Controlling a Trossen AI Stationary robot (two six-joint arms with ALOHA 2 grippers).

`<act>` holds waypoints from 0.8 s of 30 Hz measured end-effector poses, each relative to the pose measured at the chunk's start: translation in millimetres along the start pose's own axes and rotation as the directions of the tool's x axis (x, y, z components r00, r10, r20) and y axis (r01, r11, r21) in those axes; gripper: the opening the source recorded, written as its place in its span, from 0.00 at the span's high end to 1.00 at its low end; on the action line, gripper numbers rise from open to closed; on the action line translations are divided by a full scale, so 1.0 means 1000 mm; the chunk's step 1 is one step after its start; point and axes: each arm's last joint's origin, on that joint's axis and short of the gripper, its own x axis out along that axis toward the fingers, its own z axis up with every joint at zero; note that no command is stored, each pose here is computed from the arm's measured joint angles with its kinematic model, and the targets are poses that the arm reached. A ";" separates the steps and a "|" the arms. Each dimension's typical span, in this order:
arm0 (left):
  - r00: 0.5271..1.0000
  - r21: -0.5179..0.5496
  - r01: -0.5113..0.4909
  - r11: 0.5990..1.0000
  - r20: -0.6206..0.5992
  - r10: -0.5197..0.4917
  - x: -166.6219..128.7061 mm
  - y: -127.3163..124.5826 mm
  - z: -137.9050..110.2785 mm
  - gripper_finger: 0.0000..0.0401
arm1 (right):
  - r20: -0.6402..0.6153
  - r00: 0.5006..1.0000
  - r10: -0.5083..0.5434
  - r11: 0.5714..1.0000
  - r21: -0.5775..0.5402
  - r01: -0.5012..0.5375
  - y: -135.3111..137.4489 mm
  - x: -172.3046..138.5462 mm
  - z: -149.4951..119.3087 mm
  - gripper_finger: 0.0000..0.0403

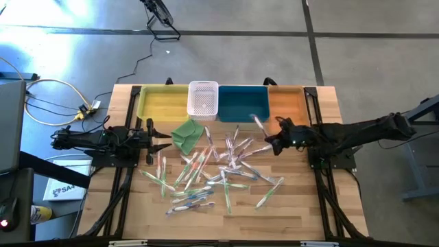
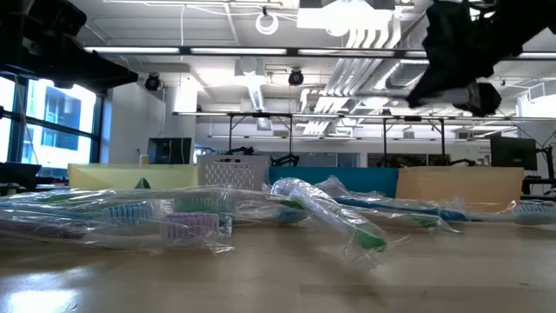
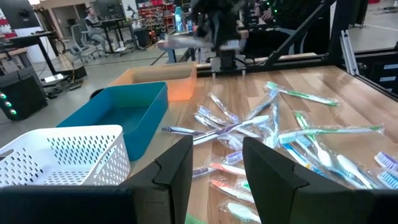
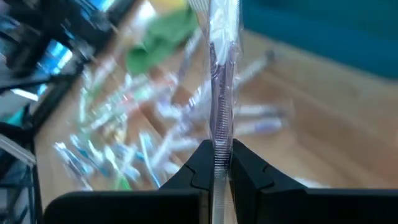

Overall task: Pick & Place Toothbrushes
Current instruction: Put the violet toothbrush into the orange bin

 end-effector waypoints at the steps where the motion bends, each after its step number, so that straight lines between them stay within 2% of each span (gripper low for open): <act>1: 1.000 0.000 0.000 1.000 0.000 0.000 0.000 0.000 0.000 0.66 | 0.029 1.000 0.007 1.000 -0.013 -0.007 0.003 -0.003 0.004 0.95; 7: 1.000 0.000 0.000 1.000 0.000 0.000 0.000 0.000 0.000 0.66 | 0.161 0.987 0.015 0.991 -0.132 0.007 0.023 -0.021 0.029 0.95; 11: 1.000 0.000 0.000 1.000 0.000 0.000 0.000 0.000 0.000 0.66 | 0.241 0.969 -0.059 0.977 -0.185 0.105 0.027 -0.029 0.039 0.95; 16: 1.000 0.000 0.000 1.000 0.000 0.000 0.000 0.000 0.000 0.66 | 0.339 0.921 -0.192 0.951 -0.170 0.260 0.022 -0.034 0.046 0.95; 24: 1.000 0.000 0.000 1.000 0.000 0.000 0.000 0.000 0.000 0.66 | 0.347 0.879 -0.326 0.905 -0.154 0.396 0.009 -0.015 0.058 0.95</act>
